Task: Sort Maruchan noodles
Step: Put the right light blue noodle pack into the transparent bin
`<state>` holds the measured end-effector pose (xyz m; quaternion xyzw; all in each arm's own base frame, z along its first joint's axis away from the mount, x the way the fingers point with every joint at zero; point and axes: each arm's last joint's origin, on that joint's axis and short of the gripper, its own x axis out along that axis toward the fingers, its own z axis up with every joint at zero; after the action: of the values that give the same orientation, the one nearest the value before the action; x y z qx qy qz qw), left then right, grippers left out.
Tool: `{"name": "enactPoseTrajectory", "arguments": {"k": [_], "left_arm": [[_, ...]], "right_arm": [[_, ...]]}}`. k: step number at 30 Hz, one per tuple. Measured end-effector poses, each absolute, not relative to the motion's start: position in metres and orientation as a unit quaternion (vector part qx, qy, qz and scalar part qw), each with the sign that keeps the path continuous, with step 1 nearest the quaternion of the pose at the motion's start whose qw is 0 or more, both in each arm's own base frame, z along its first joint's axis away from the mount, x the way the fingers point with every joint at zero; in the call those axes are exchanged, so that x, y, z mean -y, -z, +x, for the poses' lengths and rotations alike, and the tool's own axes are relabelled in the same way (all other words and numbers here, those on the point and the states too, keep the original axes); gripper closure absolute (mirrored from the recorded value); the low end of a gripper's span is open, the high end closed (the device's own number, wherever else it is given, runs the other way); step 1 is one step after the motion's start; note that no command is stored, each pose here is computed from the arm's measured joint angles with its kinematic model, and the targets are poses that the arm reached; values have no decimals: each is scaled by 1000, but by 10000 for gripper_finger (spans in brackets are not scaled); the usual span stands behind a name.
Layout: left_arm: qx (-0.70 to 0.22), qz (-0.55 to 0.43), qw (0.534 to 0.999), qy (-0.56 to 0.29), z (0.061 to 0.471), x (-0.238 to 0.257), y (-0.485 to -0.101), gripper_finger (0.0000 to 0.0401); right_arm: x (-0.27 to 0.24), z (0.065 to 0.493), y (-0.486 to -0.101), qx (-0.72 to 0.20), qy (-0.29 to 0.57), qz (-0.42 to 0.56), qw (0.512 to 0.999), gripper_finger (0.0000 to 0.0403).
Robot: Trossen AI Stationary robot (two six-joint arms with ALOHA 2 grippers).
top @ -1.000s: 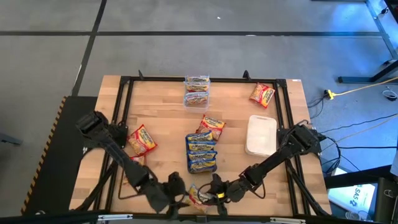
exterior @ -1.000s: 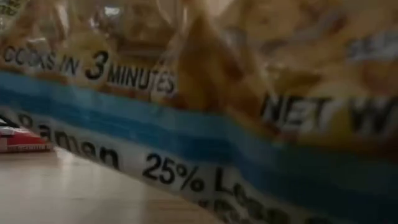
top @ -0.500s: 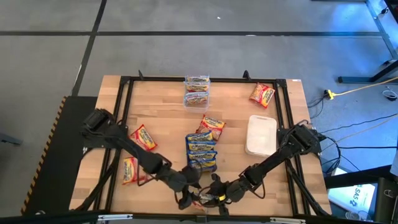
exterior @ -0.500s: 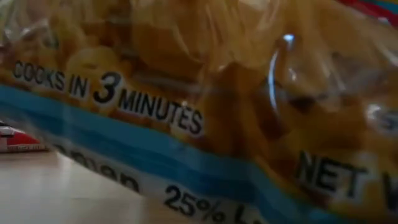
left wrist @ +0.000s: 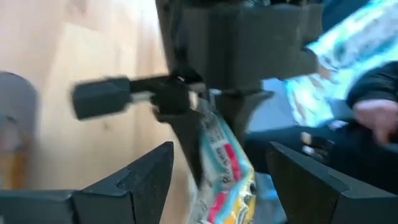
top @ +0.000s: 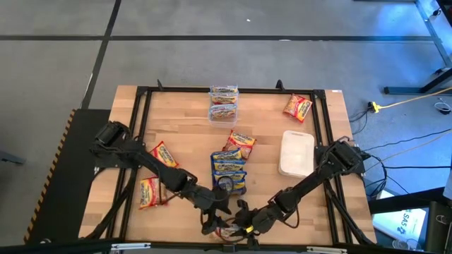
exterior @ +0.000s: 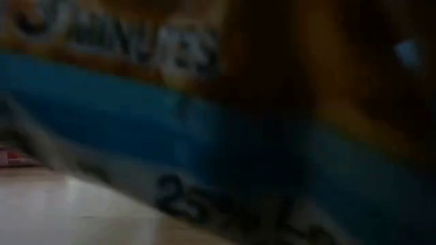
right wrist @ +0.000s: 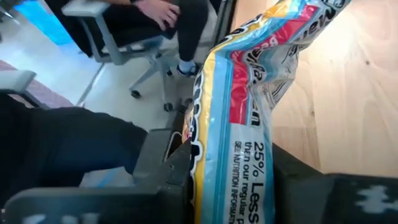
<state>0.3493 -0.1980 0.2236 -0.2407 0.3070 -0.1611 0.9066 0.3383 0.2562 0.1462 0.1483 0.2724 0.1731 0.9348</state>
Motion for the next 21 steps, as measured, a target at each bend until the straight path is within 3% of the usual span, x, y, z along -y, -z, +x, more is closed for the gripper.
{"name": "enactPoseTrajectory", "arguments": {"k": [16, 21], "left_arm": [[-385, -257, 868, 177, 338, 214, -206, 150], [-393, -254, 867, 172, 337, 213, -204, 176]], "right_arm": [[-258, 362, -180, -307, -148, 125, 932, 305], [-259, 363, -183, -307, -145, 130, 931, 305]]}}
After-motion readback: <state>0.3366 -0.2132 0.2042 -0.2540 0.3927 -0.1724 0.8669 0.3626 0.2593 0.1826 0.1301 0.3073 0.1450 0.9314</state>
